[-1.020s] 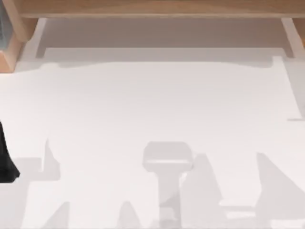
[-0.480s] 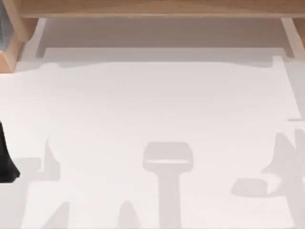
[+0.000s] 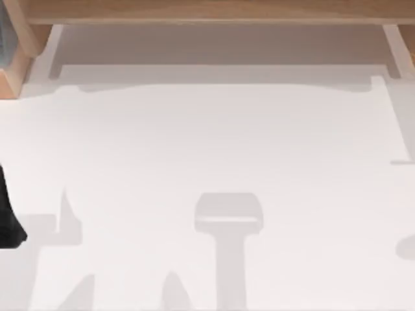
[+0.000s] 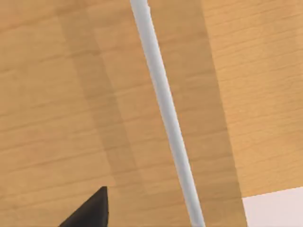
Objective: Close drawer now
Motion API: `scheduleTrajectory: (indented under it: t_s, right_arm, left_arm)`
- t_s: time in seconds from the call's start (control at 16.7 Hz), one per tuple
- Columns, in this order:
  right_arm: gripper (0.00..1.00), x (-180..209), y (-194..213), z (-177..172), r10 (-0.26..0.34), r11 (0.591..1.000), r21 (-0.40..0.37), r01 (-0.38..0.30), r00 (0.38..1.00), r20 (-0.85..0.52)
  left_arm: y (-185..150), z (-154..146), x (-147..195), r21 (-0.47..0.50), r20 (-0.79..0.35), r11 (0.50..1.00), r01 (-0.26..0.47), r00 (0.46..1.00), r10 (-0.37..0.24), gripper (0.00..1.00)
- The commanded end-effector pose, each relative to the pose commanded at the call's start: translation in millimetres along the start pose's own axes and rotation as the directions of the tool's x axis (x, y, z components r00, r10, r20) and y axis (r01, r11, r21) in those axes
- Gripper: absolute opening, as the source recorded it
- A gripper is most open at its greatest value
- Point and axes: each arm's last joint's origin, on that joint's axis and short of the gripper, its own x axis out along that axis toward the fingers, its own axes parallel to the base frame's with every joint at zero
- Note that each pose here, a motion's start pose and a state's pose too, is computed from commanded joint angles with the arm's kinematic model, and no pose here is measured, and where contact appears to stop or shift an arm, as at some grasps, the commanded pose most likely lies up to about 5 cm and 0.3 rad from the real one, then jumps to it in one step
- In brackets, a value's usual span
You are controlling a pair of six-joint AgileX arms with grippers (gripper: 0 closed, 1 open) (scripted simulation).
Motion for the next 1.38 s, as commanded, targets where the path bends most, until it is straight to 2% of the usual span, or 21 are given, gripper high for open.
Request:
scheduleTrajectory:
  t_s: [0.18, 0.36, 0.72, 1.02, 1.26, 1.38]
  right_arm:
    - [1.00, -3, 11, -18, -0.031, 0.984, -0.179, 0.027, 0.999, -0.021]
    - [1.00, -5, 15, -28, -0.048, 0.965, -0.258, 0.038, 0.998, -0.034]
    - [1.00, -3, 16, -27, -0.047, 0.965, -0.259, 0.037, 0.998, -0.032]
    - [1.00, 19, 14, -29, -0.049, 0.965, -0.261, 0.038, 0.998, -0.034]
    - [1.00, 20, 14, -29, -0.049, 0.965, -0.261, 0.038, 0.998, -0.034]
    - [0.85, 20, 14, -29, -0.049, 0.965, -0.261, 0.038, 0.998, -0.034]
  left_arm:
    - [0, 0, 0, 0.000, 0.000, 1.000, 0.000, 1.000, 0.000, 1.00]
    - [0, 0, 0, 0.000, 0.000, 1.000, 0.000, 1.000, 0.000, 1.00]
    - [0, 0, 0, 0.000, 0.000, 1.000, 0.000, 1.000, 0.000, 1.00]
    - [0, 0, 0, 0.000, 0.000, 1.000, 0.000, 1.000, 0.000, 1.00]
    - [0, 0, 0, 0.000, 0.000, 1.000, 0.000, 1.000, 0.000, 1.00]
    - [0, 0, 0, 0.000, 0.000, 1.000, 0.000, 1.000, 0.000, 1.00]
